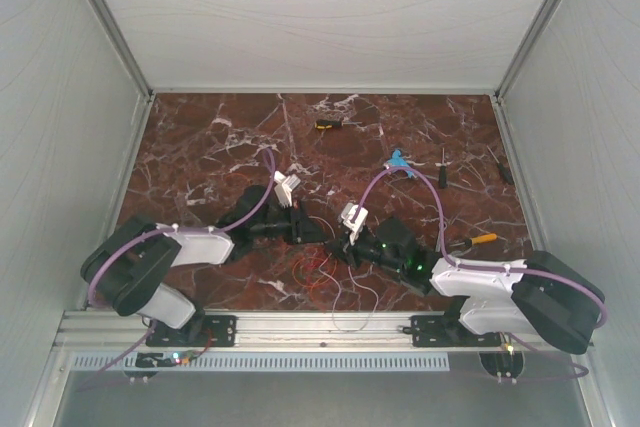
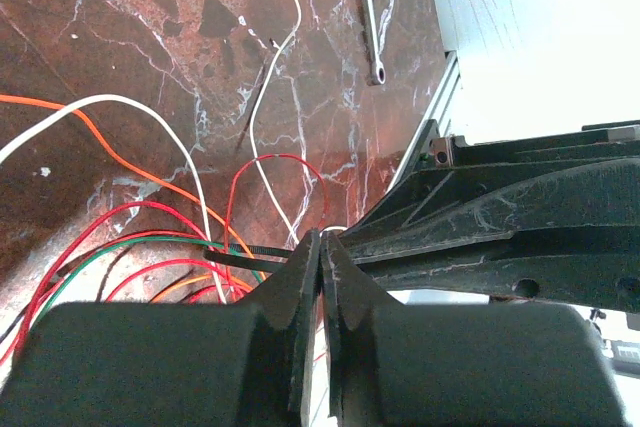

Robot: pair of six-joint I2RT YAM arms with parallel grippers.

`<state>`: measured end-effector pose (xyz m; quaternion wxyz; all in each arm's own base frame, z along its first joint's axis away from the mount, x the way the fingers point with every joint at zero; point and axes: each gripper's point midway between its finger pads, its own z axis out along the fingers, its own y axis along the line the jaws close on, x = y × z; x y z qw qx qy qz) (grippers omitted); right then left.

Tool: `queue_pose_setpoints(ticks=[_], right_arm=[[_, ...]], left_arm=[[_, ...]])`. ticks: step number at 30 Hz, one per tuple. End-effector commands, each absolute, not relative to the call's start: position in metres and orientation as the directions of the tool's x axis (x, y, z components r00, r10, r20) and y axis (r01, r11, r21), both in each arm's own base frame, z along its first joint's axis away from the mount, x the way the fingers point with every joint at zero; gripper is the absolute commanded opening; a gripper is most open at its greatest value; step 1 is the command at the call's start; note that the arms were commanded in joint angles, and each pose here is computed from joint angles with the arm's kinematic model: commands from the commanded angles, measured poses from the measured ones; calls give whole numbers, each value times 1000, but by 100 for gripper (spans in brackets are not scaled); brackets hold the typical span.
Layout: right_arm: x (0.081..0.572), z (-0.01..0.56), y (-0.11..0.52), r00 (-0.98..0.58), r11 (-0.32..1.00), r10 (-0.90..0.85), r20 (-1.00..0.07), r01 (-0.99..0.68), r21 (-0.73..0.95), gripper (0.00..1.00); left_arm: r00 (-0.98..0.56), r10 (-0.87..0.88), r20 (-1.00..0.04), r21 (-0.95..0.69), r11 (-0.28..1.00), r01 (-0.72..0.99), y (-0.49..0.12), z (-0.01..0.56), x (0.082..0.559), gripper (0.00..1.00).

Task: Zip-tie the wires
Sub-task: Tie the cable at the center of the board.

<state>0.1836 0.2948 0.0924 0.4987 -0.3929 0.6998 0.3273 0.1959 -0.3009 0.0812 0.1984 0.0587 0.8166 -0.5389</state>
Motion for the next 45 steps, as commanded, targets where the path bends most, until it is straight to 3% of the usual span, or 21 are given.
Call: queue_pose_setpoints(ticks=[1,9,20,24,28,40,45], right_arm=[[194,103,295,-166,513,-190,-968,-857,46,0],[193,93,292,-195,517,-223,-955,-855,54,0],[193,98,297,-184,502,-214,-959,-863,53,0],[203,107,308,-164,498,-219,-962,-866,34,25],[209,105,321,-168,487,-240,-956,-873,32,37],[222,91,340,-192,498,-270,-943,-866,34,37],[224,94,344,-187,500,-255,-949,-865,36,29]], left_arm=[[-894,-130,-429,-844,411,345,-300,89,200,0],[-870,-207,-448,-803,520,290,-277,81,219,0],[-866,-200,-459,-802,512,307,-275,90,227,0],[-871,-208,-445,-814,499,296,-276,91,225,0],[-876,-216,-432,-826,484,288,-277,93,224,0],[-875,-215,-433,-826,483,290,-278,96,223,0],[-876,-214,-432,-826,483,290,-278,95,223,0]])
